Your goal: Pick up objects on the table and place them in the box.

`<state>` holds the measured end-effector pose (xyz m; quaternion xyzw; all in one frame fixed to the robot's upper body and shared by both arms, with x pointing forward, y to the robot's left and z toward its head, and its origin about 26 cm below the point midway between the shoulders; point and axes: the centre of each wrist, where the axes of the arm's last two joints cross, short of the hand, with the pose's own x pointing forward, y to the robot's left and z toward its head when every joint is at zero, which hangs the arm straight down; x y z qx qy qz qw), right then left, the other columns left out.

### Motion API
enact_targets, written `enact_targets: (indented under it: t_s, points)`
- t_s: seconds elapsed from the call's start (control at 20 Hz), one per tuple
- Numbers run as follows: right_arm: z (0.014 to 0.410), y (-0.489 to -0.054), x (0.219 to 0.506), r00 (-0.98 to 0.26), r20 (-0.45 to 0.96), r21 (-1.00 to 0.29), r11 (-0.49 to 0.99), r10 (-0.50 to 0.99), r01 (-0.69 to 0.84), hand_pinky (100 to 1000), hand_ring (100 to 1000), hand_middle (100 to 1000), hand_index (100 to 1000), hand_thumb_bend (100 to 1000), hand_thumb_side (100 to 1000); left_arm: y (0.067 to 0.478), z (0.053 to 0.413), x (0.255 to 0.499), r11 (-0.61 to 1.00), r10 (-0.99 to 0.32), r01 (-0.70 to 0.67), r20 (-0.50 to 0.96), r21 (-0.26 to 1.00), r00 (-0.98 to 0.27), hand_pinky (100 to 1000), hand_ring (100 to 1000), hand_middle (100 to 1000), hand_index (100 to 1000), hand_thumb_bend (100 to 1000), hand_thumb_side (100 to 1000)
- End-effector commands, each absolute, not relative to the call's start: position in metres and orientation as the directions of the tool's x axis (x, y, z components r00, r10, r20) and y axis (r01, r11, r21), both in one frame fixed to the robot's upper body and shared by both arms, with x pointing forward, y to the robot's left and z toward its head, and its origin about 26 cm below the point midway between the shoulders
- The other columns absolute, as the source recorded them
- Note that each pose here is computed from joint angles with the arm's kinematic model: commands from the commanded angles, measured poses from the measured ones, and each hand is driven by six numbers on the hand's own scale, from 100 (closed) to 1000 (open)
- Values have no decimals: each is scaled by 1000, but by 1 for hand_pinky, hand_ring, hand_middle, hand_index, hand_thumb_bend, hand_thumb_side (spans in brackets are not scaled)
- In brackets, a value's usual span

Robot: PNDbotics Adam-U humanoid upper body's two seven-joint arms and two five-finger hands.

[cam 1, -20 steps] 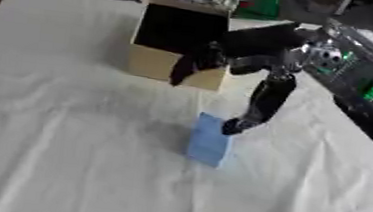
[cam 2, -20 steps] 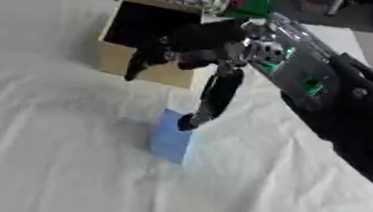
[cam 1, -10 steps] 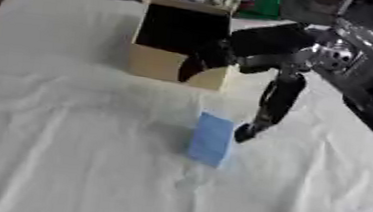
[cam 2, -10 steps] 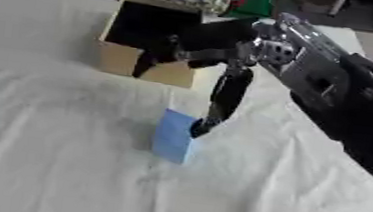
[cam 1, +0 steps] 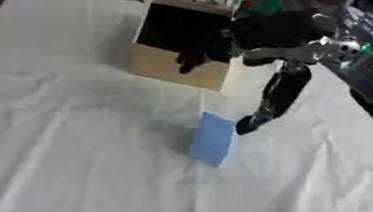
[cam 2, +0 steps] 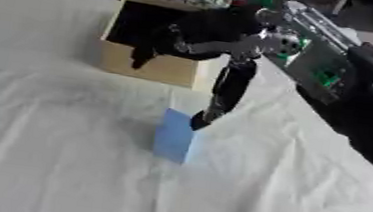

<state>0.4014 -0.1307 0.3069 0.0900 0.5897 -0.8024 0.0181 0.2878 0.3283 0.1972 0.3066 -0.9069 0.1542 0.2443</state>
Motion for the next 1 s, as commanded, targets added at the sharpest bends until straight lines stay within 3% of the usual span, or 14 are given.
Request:
enact_targets:
  t_s: [0.05,1.0]
  points:
    - [316,-131,399,-928,-283,-718,-587,-244,373,868,904,910,922,614,198,330,208,286,772,-495,-624,500,-123,-711,727,580,547,819,402,167]
    - [283,-129,405,-942,-232,-666,-666,-242,336,865,900,903,924,612,185,330,209,286,772,-494,-623,499,-125,-712,727,581,547,818,399,168]
